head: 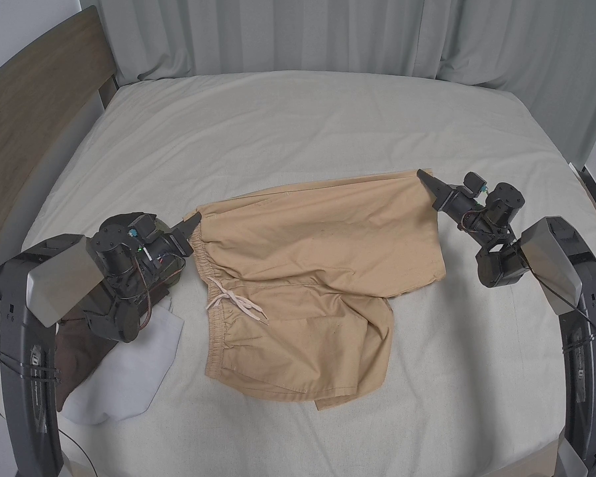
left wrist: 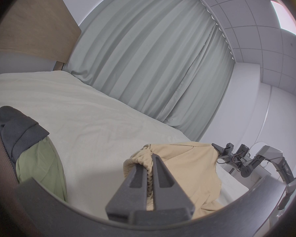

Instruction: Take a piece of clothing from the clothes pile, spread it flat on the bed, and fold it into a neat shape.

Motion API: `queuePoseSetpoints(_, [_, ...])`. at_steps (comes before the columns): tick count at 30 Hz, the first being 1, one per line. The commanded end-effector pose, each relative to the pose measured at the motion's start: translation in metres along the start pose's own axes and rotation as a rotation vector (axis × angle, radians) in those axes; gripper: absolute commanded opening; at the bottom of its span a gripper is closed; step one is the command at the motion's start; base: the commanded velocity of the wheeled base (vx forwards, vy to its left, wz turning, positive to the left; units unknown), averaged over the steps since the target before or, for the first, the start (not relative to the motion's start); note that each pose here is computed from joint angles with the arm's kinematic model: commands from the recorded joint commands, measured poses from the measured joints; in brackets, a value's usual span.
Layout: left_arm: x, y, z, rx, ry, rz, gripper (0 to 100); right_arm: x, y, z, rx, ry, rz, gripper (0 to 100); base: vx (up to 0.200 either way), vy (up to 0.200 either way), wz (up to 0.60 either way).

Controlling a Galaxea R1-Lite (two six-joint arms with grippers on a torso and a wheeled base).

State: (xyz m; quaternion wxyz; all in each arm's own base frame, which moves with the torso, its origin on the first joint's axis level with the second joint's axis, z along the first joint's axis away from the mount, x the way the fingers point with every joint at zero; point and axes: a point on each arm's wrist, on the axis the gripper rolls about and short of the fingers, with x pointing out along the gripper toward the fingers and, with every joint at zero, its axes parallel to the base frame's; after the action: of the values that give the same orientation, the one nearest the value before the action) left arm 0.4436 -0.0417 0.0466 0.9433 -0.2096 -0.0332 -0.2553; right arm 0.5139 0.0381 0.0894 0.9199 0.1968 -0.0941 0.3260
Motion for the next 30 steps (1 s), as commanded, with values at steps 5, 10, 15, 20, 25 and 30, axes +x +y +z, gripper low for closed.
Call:
queuePoseSetpoints(5, [0.001, -0.001, -0.002, -0.016, 0.002, -0.004, 100, 0.004, 0.002, 0.000, -0.001, -0.002, 0.008, 100, 0.000, 0.000, 0.00])
queuePoseSetpoints(10, [-0.001, -0.003, -0.007, -0.038, 0.021, -0.004, 100, 0.002, 0.004, -0.001, -0.007, -0.006, 0.003, 100, 0.000, 0.000, 0.00])
queuePoseSetpoints(15, [-0.007, -0.003, -0.011, -0.051, 0.047, 0.011, 100, -0.009, 0.025, 0.005, -0.009, 0.012, 0.010, 100, 0.000, 0.000, 0.00])
queuePoseSetpoints(20, [-0.019, -0.010, -0.005, -0.055, 0.068, 0.025, 100, -0.026, 0.051, 0.007, 0.013, 0.051, 0.012, 100, 0.000, 0.000, 0.00])
queuePoseSetpoints(25, [-0.044, -0.038, 0.022, -0.059, 0.089, -0.008, 100, -0.046, 0.077, 0.013, 0.026, 0.068, 0.022, 100, 0.000, 0.000, 0.00])
queuePoseSetpoints(30, [-0.078, -0.077, 0.059, -0.046, 0.124, -0.151, 100, -0.071, 0.107, 0.019, 0.047, 0.111, 0.025, 100, 0.000, 0.000, 0.00])
